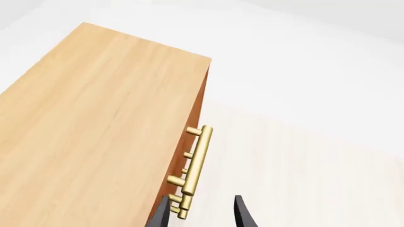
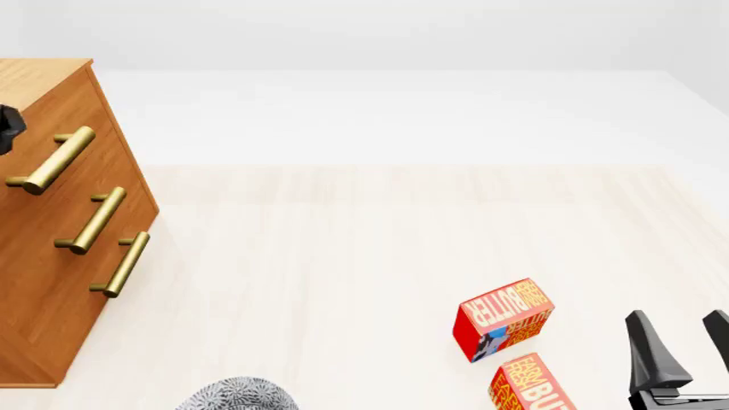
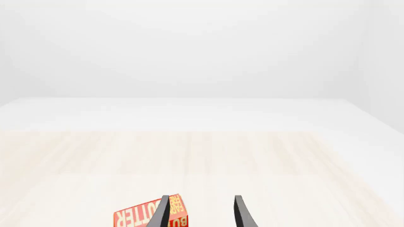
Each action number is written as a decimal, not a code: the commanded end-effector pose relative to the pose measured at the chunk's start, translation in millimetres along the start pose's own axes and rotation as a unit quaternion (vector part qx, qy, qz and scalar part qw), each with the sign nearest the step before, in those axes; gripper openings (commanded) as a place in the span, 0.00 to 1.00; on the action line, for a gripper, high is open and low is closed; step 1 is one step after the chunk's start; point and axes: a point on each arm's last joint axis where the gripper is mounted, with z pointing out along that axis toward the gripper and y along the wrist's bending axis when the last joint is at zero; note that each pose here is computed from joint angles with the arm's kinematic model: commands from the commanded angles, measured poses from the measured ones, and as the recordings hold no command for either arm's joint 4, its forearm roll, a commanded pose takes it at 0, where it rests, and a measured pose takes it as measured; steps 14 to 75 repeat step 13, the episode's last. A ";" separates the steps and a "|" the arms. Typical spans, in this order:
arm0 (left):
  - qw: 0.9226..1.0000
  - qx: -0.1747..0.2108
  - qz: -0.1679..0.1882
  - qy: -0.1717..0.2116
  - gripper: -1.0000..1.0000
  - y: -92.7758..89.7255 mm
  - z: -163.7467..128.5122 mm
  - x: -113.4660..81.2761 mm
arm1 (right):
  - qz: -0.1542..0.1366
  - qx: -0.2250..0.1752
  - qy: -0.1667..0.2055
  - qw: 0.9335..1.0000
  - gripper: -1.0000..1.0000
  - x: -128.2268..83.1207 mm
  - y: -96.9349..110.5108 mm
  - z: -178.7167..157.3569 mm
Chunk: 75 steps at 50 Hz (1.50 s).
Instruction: Put the chocolate pudding in the top drawer of the cabinet and close it.
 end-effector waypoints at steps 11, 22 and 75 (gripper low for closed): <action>0.995 -0.016 0.035 -0.095 1.00 -1.1 -88.2 -42.4 | 0.000 0.000 0.000 1.000 1.00 0.7 0.0 0.2; 0.995 -0.011 0.033 -0.096 1.00 -2.8 -94.2 -44.5 | 0.000 0.000 0.000 1.000 1.00 0.7 0.0 0.2; 0.995 -0.011 0.033 -0.096 1.00 -2.8 -94.2 -44.5 | 0.000 0.000 0.000 1.000 1.00 0.7 0.0 0.2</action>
